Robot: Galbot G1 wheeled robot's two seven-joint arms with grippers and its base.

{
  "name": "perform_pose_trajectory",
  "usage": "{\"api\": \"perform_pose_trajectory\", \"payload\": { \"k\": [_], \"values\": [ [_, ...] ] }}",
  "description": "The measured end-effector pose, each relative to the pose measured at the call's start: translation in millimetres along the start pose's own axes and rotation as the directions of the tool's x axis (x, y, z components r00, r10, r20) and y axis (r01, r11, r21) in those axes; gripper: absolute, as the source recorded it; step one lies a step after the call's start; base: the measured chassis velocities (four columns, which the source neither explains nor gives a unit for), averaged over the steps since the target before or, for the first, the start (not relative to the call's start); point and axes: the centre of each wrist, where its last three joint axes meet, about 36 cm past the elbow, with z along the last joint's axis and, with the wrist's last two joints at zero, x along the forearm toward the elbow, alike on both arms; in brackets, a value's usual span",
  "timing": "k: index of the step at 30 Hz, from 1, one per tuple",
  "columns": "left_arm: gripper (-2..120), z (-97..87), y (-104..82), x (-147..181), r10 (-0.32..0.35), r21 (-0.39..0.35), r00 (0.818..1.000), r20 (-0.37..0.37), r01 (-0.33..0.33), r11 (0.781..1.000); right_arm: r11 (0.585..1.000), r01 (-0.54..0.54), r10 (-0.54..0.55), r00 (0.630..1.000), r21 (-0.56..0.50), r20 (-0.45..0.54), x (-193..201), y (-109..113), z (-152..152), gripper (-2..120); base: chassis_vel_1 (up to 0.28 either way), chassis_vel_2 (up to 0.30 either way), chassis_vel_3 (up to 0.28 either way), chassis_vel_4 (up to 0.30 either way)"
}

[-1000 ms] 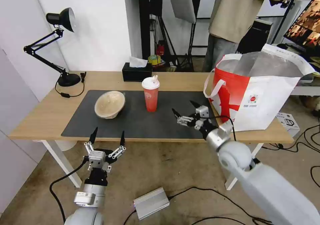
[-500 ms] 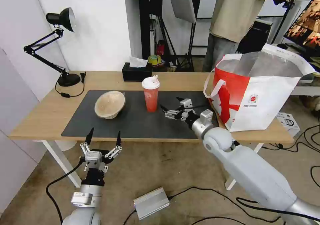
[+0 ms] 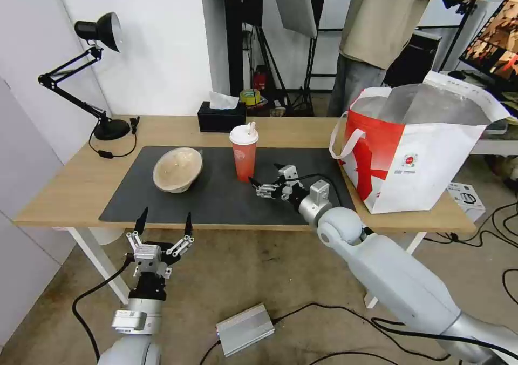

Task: Pick up the trash from the table and place it into the takeout bag.

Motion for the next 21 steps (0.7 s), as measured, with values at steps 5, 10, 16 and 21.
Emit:
{"api": "perform_pose_trajectory", "payload": {
  "k": [5,10,16,21],
  "values": [
    [100,2.9,0.4,0,-0.001,0.001,1.0,-0.006,0.001,1.0,1.0,0.008,-0.008,1.0,-0.002,0.007,-9,5,0,100,0.0,0.0,0.0,0.0],
    [100,4.8,-0.3,0,0.0,0.004,1.0,-0.009,0.0,1.0,1.0,0.012,-0.012,1.0,-0.003,0.007,-15,5,3,100,0.0,0.0,0.0,0.0],
    [100,9.5,-1.2,1,0.001,0.007,1.0,-0.018,-0.001,1.0,1.0,0.016,-0.015,1.0,-0.009,0.013,-27,2,7,100,0.0,0.0,0.0,0.0],
    [100,10.7,-1.5,1,0.001,0.008,1.0,-0.021,-0.001,1.0,1.0,0.014,-0.014,1.0,-0.007,0.013,-34,0,9,100,0.0,0.0,0.0,0.0]
  ]
}}
